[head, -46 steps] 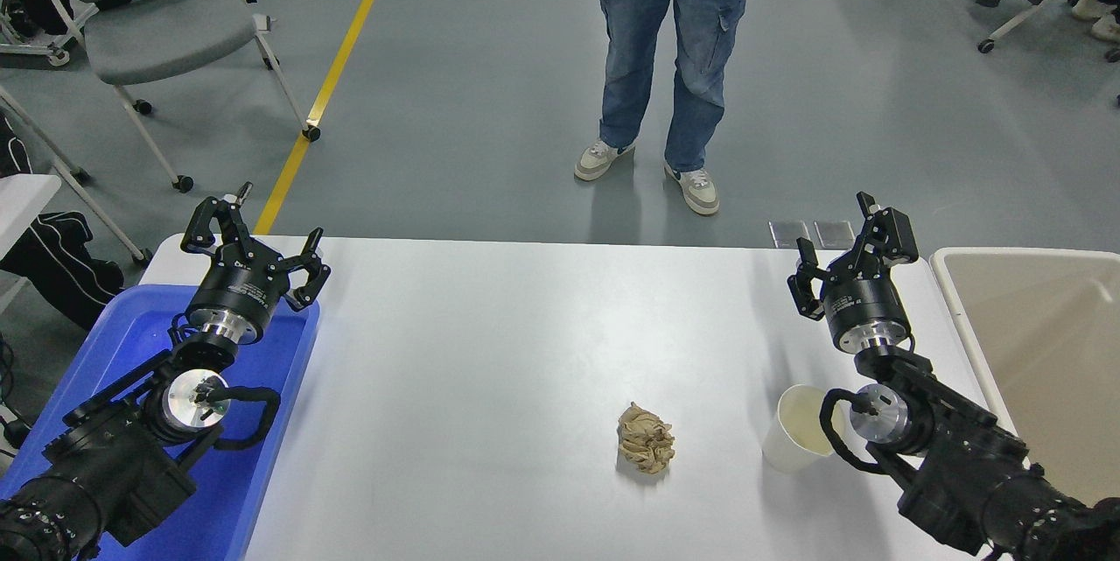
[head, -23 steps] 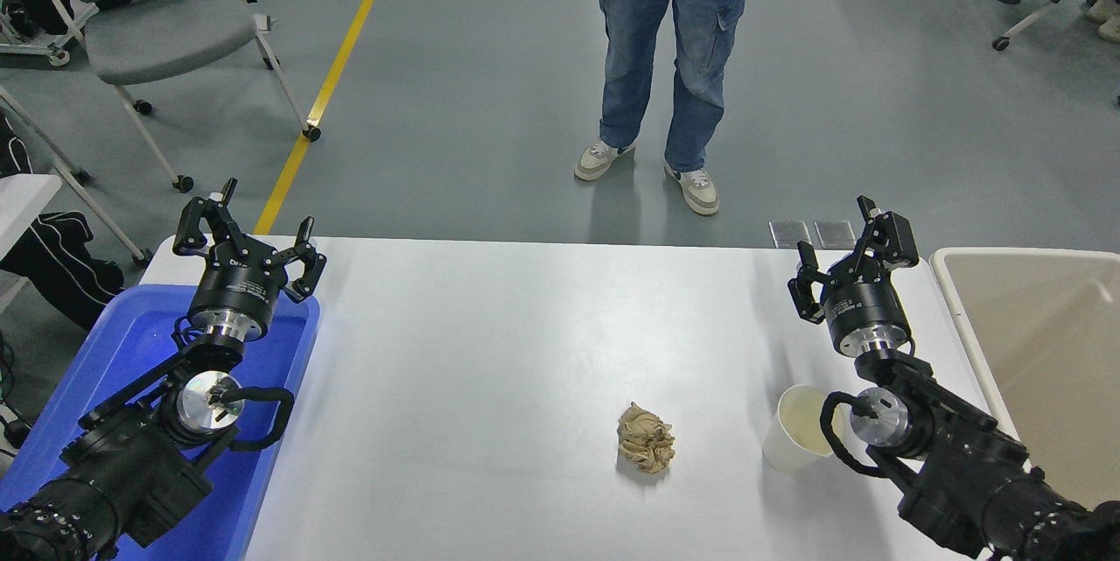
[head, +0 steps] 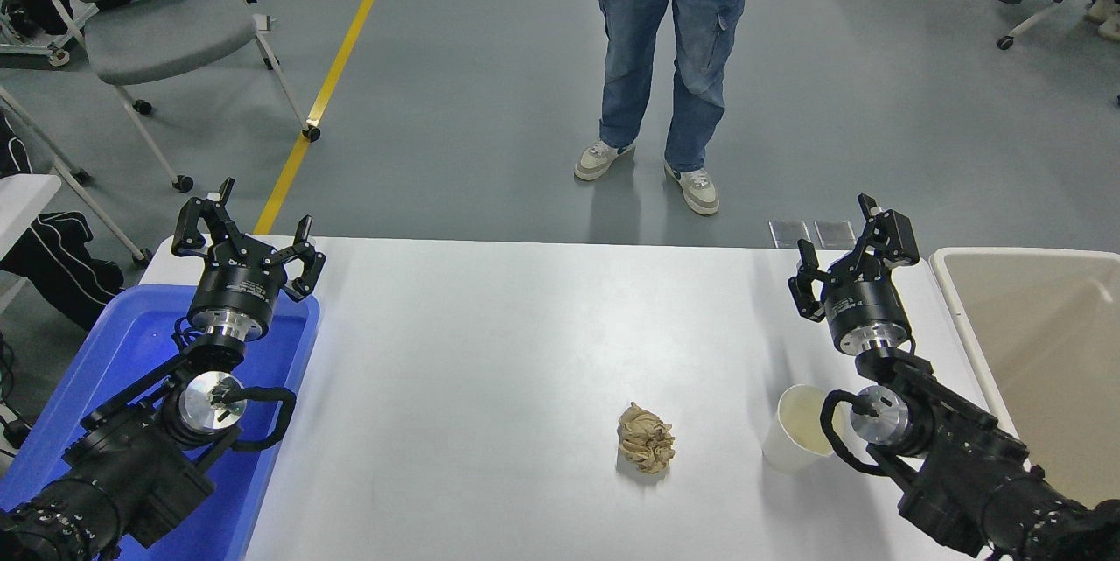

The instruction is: Dispose of the paper cup in the dustbin

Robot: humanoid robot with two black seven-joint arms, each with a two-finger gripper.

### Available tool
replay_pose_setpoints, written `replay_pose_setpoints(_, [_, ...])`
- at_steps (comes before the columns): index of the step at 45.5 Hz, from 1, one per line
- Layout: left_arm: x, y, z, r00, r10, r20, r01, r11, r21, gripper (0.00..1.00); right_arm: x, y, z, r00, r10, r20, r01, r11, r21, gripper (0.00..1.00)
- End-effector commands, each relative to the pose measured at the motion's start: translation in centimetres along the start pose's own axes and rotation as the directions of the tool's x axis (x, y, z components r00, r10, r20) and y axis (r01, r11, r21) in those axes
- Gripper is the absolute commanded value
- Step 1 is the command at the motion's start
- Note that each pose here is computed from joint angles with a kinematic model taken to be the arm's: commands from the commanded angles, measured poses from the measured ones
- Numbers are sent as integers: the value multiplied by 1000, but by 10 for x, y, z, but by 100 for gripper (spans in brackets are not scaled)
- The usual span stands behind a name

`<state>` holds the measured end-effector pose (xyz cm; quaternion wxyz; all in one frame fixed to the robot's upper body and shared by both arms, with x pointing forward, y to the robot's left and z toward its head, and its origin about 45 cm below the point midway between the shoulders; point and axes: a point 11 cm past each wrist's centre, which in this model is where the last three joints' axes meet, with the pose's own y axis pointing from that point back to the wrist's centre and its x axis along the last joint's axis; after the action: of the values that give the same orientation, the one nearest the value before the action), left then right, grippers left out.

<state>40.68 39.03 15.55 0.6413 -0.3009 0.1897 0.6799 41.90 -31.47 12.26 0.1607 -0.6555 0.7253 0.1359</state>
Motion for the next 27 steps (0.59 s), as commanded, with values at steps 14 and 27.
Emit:
replay_pose_setpoints(14, [0, 0, 0, 1000, 0, 0, 0, 1000, -1, 100, 3, 1, 2, 1000, 12, 4, -12, 1000, -27, 100])
replay_pose_setpoints(27, [0, 0, 0, 1000, 0, 0, 0, 1000, -1, 100, 7, 2, -16, 998, -7, 63, 10, 998, -54, 100])
